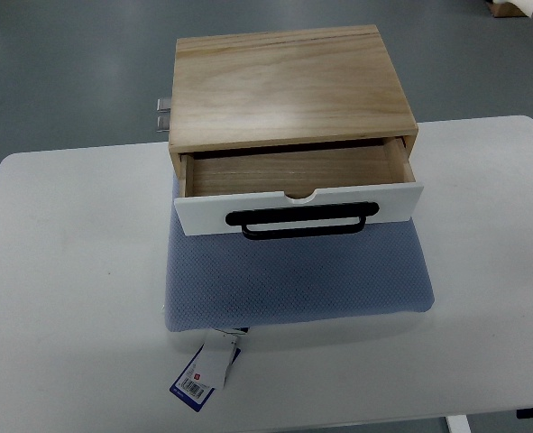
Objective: Open wood drawer with right hand
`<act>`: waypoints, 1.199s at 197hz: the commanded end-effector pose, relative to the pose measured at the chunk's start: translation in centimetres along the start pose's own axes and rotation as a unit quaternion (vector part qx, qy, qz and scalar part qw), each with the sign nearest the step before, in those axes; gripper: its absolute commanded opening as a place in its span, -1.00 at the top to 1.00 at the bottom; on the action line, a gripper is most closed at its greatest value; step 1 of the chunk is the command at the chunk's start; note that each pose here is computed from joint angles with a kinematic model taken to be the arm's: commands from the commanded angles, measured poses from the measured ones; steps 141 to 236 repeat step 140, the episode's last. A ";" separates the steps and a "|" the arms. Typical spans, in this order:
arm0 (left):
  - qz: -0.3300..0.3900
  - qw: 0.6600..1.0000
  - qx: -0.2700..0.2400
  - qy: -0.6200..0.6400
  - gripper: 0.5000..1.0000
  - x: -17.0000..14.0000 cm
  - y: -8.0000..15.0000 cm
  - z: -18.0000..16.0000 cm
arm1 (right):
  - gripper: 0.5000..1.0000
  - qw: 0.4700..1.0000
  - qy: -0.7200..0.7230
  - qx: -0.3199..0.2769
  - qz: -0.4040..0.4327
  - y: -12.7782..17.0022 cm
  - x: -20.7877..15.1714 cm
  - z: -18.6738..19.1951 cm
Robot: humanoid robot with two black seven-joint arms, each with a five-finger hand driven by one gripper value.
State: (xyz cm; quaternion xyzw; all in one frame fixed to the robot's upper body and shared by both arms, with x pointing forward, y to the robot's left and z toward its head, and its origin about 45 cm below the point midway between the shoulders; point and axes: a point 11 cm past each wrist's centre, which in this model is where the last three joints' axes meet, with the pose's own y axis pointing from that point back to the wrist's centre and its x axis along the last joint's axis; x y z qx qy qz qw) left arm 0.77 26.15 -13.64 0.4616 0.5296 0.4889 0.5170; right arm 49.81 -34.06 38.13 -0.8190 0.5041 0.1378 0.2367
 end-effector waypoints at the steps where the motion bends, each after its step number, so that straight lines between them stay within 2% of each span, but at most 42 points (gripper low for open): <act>1: 0.001 1.000 0.000 0.000 -1.00 0.0 0.0 0.0 | -0.78 0.994 -0.073 0.045 0.064 2.1 3.9 3.1; 40: 0.000 1.000 0.000 0.000 -1.00 0.0 0.0 0.0 | -0.78 0.967 -0.183 0.088 0.153 5.1 7.4 7.5; 69: 0.001 1.000 0.000 0.000 -1.00 0.0 0.0 0.0 | -0.78 0.959 -0.214 0.082 0.168 6.0 7.7 10.2; 108: 0.000 1.000 0.000 -0.001 -1.00 0.0 0.0 0.0 | -0.78 0.956 -0.225 0.071 0.176 6.6 7.7 12.0; 236: 0.000 1.000 0.000 0.000 -1.00 0.0 0.0 0.0 | -0.78 0.954 -0.231 0.069 0.177 6.9 7.6 12.8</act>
